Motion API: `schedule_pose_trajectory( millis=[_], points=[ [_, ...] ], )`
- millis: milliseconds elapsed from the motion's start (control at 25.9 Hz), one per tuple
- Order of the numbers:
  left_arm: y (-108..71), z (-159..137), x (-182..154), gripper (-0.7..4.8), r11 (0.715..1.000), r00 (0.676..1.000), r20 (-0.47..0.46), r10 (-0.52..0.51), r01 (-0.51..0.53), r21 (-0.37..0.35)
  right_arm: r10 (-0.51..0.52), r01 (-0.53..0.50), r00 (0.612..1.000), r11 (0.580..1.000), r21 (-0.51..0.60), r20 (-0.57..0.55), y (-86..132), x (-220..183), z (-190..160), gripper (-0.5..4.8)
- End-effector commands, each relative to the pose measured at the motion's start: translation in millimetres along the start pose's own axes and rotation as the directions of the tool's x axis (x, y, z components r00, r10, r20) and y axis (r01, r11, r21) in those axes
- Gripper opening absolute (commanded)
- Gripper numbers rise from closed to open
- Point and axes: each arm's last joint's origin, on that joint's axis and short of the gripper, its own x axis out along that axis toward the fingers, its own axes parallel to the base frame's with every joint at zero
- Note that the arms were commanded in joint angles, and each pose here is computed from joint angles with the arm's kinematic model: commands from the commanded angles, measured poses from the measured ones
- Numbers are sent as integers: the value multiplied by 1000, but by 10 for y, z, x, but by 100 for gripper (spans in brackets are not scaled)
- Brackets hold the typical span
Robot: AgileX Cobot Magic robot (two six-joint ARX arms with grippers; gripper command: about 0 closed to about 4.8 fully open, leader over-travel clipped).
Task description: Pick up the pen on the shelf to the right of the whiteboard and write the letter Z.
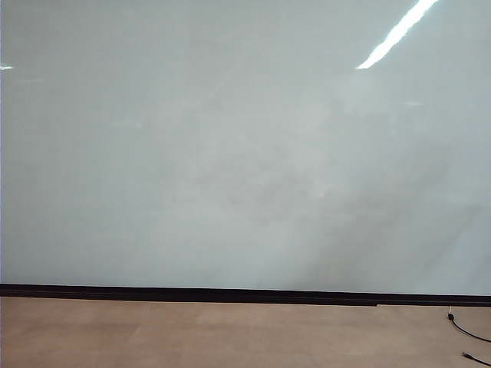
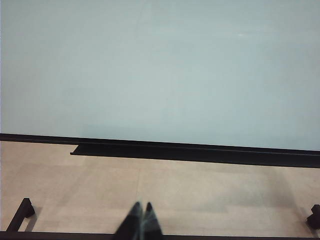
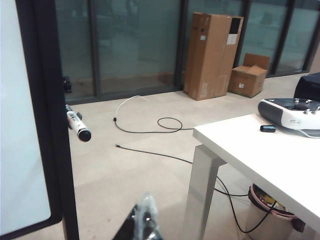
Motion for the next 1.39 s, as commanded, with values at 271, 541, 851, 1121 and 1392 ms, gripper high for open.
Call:
schedule_pose_trajectory(
  millis=[271, 541, 851, 1121, 1392],
  points=[
    [-1, 11, -2, -4, 1000, 1000, 7, -1, 1, 4, 88, -90, 994, 996, -28, -60, 26, -6, -53, 340],
    [-1, 11, -2, -4, 1000, 1000, 7, -1, 1, 4, 108, -110, 992, 994, -26, -62, 32, -6, -55, 432],
    [-1, 11, -2, -4, 1000, 1000, 6, -1, 1, 4, 107, -108, 993, 994, -24, -56, 32, -6, -49, 432],
    [-1, 11, -2, -5, 1000, 1000, 7, -1, 1, 4, 116, -118, 992, 993, -24, -56, 34, -6, -49, 431],
    [-1, 11, -2, -5, 1000, 1000, 6, -1, 1, 4, 130, -131, 990, 991, -21, -63, 39, -7, -56, 431]
  ],
)
